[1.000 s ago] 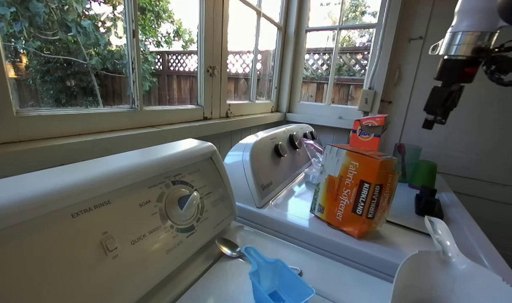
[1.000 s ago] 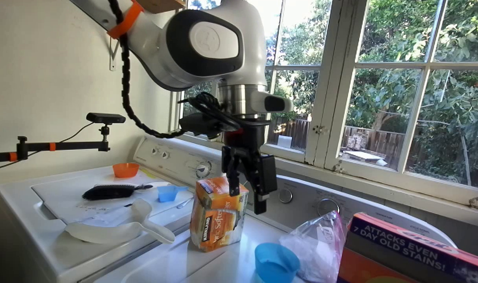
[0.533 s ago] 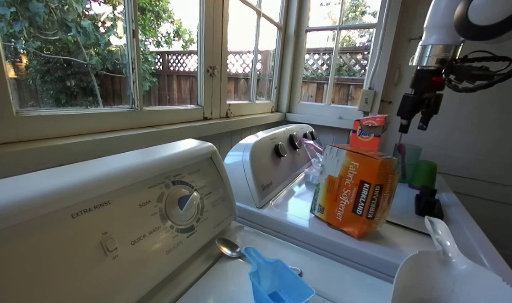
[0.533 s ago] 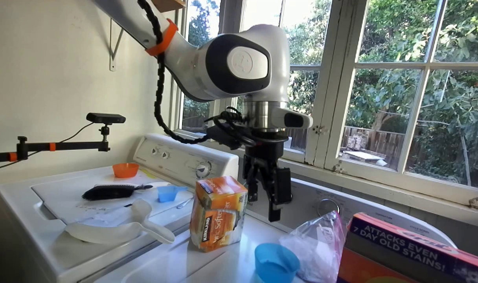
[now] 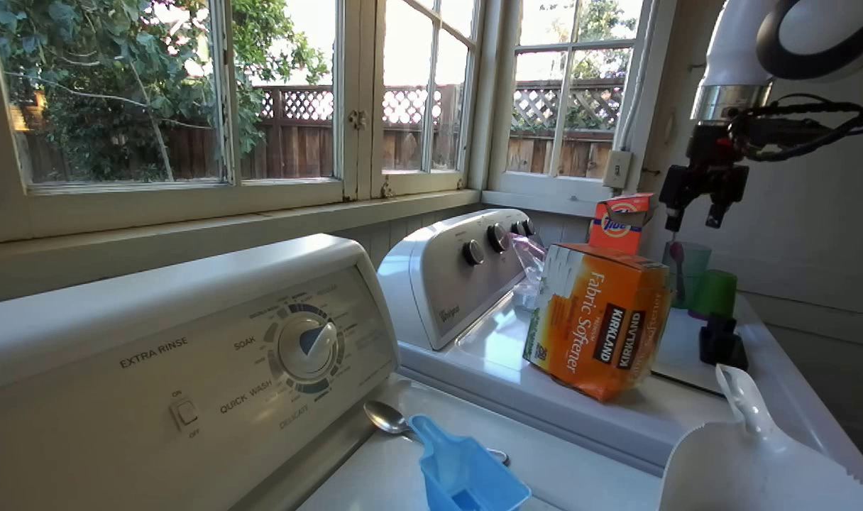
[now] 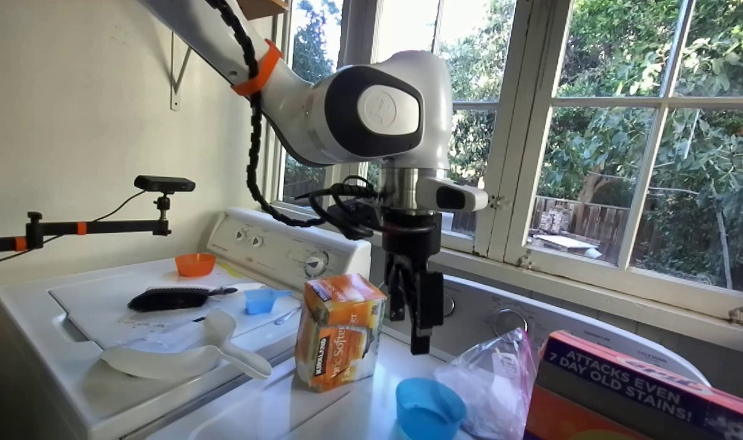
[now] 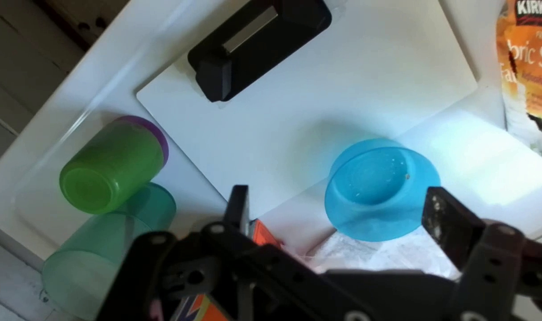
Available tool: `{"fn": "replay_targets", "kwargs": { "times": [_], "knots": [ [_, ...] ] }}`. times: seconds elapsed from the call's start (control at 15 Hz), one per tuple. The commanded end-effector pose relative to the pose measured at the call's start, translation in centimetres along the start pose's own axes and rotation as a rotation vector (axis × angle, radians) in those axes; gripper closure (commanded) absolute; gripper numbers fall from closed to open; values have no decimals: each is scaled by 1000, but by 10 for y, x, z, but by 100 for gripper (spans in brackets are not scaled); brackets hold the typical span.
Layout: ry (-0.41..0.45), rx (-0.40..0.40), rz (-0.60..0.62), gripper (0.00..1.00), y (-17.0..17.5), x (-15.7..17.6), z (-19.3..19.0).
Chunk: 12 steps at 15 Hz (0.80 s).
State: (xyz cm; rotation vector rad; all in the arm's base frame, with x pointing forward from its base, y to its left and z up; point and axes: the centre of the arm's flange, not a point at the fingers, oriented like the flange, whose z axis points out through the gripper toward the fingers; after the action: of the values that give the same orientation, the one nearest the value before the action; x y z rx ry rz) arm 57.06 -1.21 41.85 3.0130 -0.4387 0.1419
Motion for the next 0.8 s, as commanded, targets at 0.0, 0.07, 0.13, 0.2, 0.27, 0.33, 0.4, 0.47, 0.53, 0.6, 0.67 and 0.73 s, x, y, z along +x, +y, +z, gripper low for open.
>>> {"fn": "replay_targets", "kwargs": {
  "times": [0.0, 0.07, 0.13, 0.2, 0.27, 0.33, 0.4, 0.47, 0.53, 0.6, 0.67, 0.73],
  "knots": [
    [-24, -38, 140, 0, -14, 22, 33],
    [-30, -49, 170, 0, -15, 26, 40],
    [-40, -59, 194, 0, -15, 29, 47],
    [-50, -63, 213, 0, -13, 32, 53],
    [-66, -65, 230, 0, -10, 34, 61],
    [-74, -68, 244, 0, -7, 36, 67],
    [-86, -67, 247, 0, -5, 38, 73],
    [-96, -66, 250, 0, -2, 39, 79],
    [-99, -67, 258, 0, 0, 40, 84],
    [-106, -63, 267, 0, 1, 41, 91],
    [-111, -58, 269, 0, 1, 41, 96],
    [-112, -54, 261, 0, 0, 41, 102]
  ]
}}
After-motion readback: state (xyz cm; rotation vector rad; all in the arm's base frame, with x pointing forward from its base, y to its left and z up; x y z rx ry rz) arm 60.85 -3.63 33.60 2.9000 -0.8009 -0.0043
